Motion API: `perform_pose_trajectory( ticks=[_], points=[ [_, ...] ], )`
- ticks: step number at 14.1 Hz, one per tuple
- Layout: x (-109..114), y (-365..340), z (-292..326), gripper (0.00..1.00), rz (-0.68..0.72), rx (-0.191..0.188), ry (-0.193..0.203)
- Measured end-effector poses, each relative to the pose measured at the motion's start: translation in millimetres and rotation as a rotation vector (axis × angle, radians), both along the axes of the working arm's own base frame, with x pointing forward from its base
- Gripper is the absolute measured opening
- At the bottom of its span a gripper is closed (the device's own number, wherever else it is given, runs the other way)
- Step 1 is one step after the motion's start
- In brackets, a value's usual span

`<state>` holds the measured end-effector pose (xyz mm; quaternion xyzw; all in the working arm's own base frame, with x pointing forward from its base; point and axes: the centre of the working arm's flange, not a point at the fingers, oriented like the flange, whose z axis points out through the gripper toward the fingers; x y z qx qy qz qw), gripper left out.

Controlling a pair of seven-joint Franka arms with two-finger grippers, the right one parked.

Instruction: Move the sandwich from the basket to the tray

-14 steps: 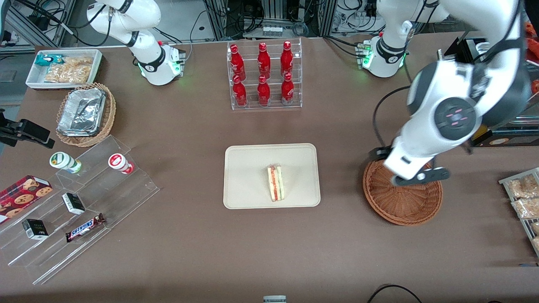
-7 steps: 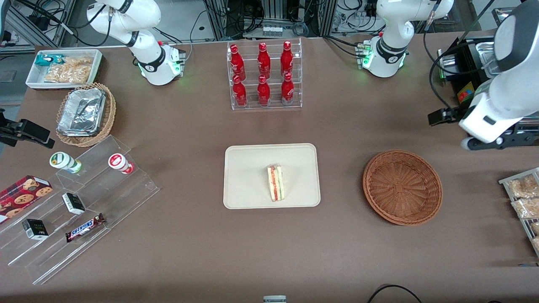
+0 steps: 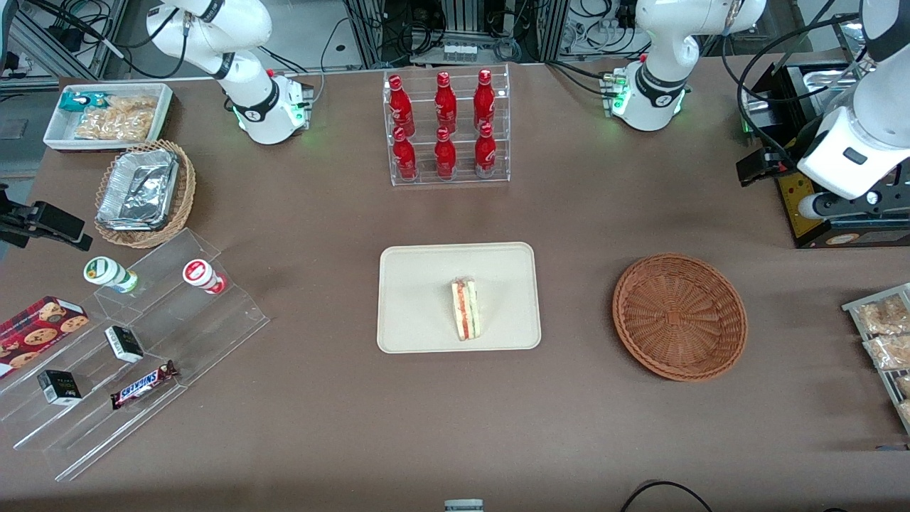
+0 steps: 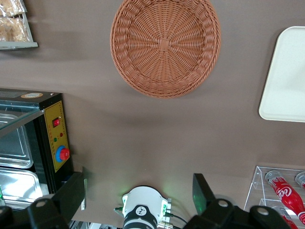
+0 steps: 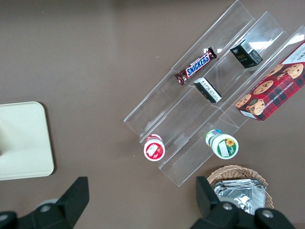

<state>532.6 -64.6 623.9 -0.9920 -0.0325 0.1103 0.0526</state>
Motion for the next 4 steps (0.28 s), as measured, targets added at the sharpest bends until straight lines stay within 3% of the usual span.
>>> perform_pose_trajectory(
  ticks=[4],
  points=[
    [0.1, -1.8, -0.7, 1.00, -0.003, 0.000, 0.002]
  ],
)
